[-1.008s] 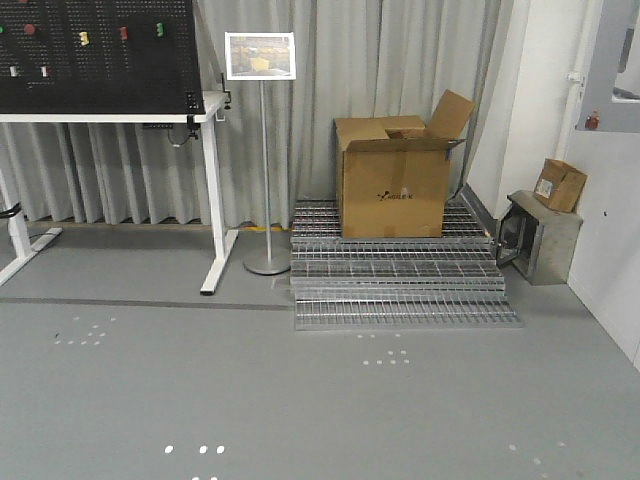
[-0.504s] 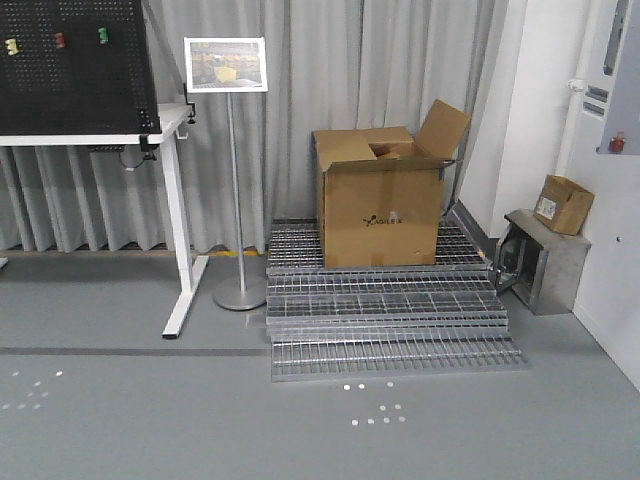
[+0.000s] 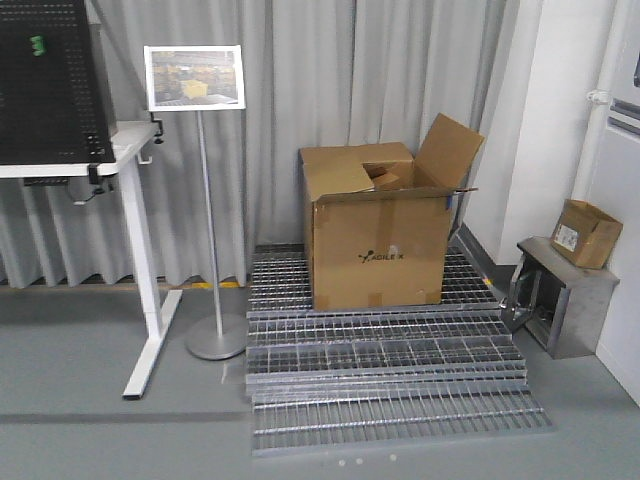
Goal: Sort red and green spoons into left cabinet
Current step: 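Drive the base toward the open white cabinet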
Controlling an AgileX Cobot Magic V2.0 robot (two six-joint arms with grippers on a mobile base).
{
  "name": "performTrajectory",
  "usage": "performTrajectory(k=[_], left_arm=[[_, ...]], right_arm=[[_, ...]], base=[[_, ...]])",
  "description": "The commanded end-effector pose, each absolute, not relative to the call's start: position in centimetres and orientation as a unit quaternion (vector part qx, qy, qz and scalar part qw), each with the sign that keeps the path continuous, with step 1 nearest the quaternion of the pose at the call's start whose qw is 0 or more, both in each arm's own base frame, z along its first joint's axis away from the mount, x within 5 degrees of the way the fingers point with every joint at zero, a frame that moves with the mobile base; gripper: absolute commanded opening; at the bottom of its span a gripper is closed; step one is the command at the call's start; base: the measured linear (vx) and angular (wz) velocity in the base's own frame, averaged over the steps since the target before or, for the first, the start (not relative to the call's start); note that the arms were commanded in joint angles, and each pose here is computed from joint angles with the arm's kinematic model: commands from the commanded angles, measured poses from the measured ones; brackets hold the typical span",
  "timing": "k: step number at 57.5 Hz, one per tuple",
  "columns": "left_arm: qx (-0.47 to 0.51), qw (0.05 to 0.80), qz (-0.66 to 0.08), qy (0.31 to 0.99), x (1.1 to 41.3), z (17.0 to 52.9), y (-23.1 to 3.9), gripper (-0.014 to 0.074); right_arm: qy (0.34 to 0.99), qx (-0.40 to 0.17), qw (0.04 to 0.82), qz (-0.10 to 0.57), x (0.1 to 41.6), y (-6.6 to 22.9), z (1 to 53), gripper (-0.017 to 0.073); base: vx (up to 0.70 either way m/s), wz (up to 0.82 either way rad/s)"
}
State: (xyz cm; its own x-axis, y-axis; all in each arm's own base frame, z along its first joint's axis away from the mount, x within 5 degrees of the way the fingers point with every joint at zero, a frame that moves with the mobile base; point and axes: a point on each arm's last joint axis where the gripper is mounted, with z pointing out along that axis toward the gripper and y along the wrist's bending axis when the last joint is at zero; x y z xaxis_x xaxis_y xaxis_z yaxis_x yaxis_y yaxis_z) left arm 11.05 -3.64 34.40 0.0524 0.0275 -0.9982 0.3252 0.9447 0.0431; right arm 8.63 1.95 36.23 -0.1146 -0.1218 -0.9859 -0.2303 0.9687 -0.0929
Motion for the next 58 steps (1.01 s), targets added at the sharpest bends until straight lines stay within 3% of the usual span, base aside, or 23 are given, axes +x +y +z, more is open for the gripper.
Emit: performTrajectory(k=[1, 19, 58], left_arm=[[0.110, 0.728, -0.105, 0.669, 11.03, 35.46, -3.41, -0.0001], [0.110, 0.728, -0.105, 0.669, 11.03, 35.46, -3.40, -0.0001], [0.110, 0.728, -0.105, 0.669, 11.03, 35.46, -3.40, -0.0001]], right_arm=[[0.713, -0.106, 0.693, 0.035, 8.65, 1.76, 37.77, -0.0004], [0.713, -0.106, 0.692, 0.035, 8.68, 1.77, 37.75, -0.0004], [0.713, -0.106, 0.692, 0.035, 8.68, 1.77, 37.75, -0.0004]], base=[[0.57, -0.12], [0.55, -0.31], [0.48, -0.56]])
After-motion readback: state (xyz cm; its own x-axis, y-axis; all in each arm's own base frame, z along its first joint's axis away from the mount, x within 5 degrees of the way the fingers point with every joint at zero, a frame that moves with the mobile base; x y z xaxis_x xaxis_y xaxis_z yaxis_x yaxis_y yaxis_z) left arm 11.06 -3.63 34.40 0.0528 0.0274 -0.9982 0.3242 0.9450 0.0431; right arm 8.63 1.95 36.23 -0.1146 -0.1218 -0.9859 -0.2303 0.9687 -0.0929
